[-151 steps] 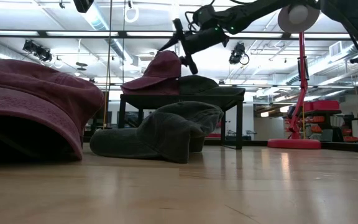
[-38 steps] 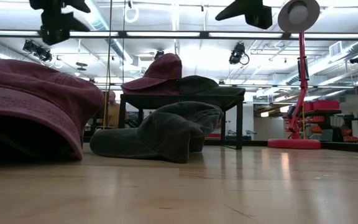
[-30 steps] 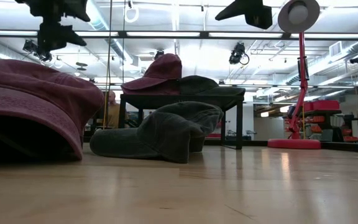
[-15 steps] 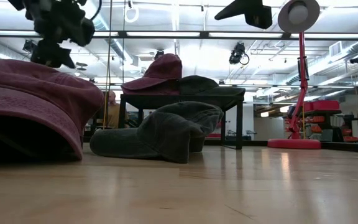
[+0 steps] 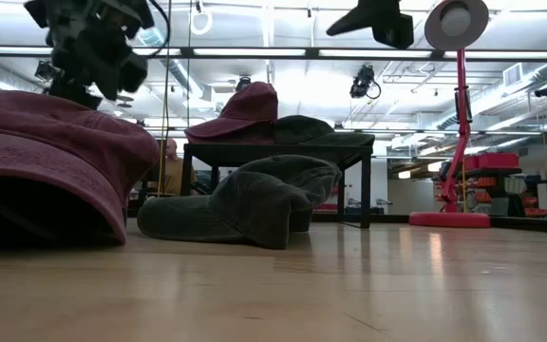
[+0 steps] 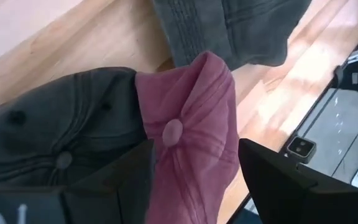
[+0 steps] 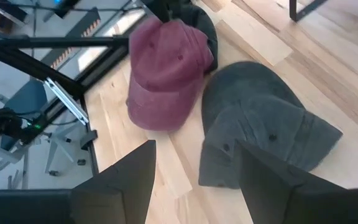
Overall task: Pick & Place hat
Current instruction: Put the red cap on top of the stacked red caps on the shelf
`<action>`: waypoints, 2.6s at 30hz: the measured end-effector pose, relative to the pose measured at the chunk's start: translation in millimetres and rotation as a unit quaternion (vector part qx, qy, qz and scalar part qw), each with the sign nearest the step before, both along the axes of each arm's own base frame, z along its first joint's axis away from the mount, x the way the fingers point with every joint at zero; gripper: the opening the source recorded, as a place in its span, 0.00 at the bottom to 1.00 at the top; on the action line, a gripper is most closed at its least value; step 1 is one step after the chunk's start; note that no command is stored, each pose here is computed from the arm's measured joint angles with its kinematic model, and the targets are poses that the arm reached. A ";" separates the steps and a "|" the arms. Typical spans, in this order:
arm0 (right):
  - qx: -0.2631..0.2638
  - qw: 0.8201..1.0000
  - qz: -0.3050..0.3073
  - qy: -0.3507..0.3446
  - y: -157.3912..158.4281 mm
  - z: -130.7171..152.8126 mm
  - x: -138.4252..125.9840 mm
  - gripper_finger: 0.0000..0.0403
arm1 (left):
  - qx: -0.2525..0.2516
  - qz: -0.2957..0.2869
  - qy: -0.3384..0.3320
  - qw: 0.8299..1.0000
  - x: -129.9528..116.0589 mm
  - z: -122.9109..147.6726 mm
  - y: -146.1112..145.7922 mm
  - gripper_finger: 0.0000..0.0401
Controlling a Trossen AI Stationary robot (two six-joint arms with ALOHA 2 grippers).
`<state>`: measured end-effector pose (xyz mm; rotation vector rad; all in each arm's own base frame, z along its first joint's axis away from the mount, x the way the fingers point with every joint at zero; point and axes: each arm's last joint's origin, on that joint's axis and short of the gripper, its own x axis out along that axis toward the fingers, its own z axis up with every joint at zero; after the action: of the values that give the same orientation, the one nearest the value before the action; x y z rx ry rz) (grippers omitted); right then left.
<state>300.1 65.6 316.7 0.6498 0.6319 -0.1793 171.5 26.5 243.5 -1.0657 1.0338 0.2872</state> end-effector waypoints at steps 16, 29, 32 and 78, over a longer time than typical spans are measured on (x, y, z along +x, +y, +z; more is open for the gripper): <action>-0.001 1.000 0.004 0.003 0.1 -4.8 -0.2 0.53 | -0.037 -0.035 0.051 0.997 14.8 -19.6 1.1 0.59; -0.008 1.000 0.009 0.002 0.2 -4.6 -0.1 0.53 | -0.077 -0.054 0.044 0.995 15.1 -19.2 -1.1 0.36; -0.008 1.000 0.009 0.001 0.2 -4.5 0.0 0.53 | -0.077 -0.054 0.044 0.995 15.1 -19.1 -1.1 0.27; -0.008 0.984 0.038 -0.172 -15.5 75.4 -69.7 0.53 | 0.002 -0.128 -0.249 0.960 32.6 114.9 -4.7 0.01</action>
<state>230.5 50.1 392.1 0.6224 0.3211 0.0014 204.1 21.8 358.4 -0.9215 0.7003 -0.1856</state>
